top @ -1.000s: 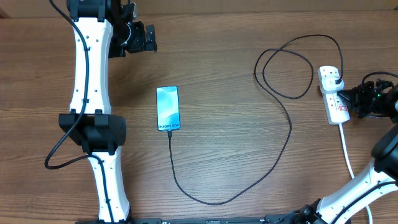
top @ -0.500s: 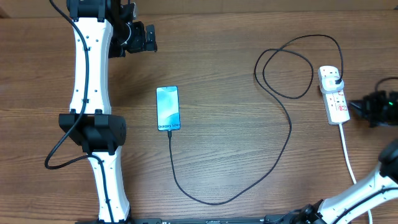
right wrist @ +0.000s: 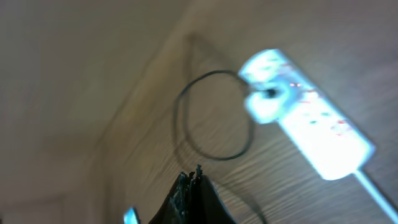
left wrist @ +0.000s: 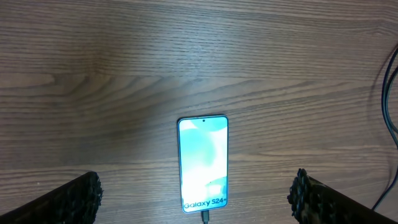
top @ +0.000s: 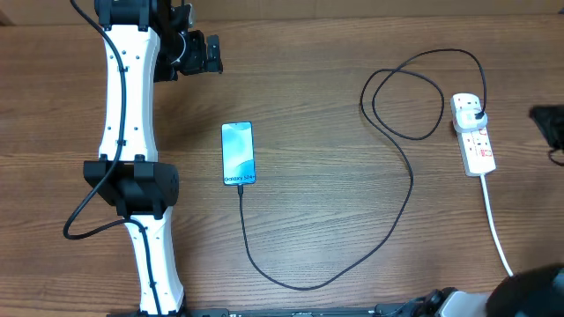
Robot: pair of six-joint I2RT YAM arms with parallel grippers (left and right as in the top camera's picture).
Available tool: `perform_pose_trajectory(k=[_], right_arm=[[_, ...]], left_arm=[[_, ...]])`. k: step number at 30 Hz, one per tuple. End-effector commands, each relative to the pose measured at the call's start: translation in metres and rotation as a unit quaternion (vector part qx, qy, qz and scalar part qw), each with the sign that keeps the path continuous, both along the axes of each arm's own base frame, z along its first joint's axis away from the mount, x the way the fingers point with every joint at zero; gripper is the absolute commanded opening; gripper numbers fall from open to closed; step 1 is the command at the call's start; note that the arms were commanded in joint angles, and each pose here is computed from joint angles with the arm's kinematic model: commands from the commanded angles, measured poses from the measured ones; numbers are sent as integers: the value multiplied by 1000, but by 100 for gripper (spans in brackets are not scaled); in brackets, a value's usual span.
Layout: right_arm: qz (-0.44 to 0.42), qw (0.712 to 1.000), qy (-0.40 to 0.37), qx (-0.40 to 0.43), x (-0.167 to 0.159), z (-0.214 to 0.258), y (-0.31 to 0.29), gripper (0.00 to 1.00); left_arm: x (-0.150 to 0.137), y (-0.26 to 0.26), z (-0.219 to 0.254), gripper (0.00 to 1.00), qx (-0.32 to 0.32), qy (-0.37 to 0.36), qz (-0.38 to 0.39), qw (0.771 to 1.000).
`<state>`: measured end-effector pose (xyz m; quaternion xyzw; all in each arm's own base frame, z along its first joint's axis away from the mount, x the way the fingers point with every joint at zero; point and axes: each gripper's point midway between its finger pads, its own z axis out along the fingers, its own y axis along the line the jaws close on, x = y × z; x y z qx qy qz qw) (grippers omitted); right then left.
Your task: Plug charger to phone and switch on socket
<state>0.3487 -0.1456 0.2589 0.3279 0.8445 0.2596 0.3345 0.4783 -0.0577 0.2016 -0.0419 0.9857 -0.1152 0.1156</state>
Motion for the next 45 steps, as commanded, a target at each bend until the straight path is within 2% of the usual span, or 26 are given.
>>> perform_pose_trajectory(k=[1, 6, 8, 11, 12, 13, 20, 32, 40, 45], right_arm=[[71, 995, -54, -55, -4, 40, 45, 6], [153, 981, -90, -75, -21, 71, 117, 8], [194, 973, -96, -82, -32, 78, 151, 17], [226, 965, -90, -93, -44, 79, 178, 47], [237, 963, -86, -97, -49, 78, 186, 63], [246, 961, -81, -99, -52, 76, 193, 100], [280, 955, -47, -81, -68, 64, 213, 100], [237, 961, -5, -142, -70, 50, 188, 100], [225, 936, -98, -252, -60, 69, 189, 100], [209, 921, -167, -283, -65, 68, 195, 100]], left_arm=[[0, -3, 10, 100, -1, -14, 0, 1000], [0, -3, 10, 100, -1, -14, 0, 1000], [0, -3, 10, 100, -1, -14, 0, 1000], [0, -3, 10, 100, -1, -14, 0, 1000], [0, -3, 10, 100, -1, -14, 0, 1000], [0, -3, 10, 100, -1, -14, 0, 1000], [0, -3, 10, 100, -1, -14, 0, 1000], [0, -3, 10, 100, -1, -14, 0, 1000], [0, -3, 10, 100, -1, -14, 0, 1000], [0, -3, 10, 100, -1, -14, 0, 1000]])
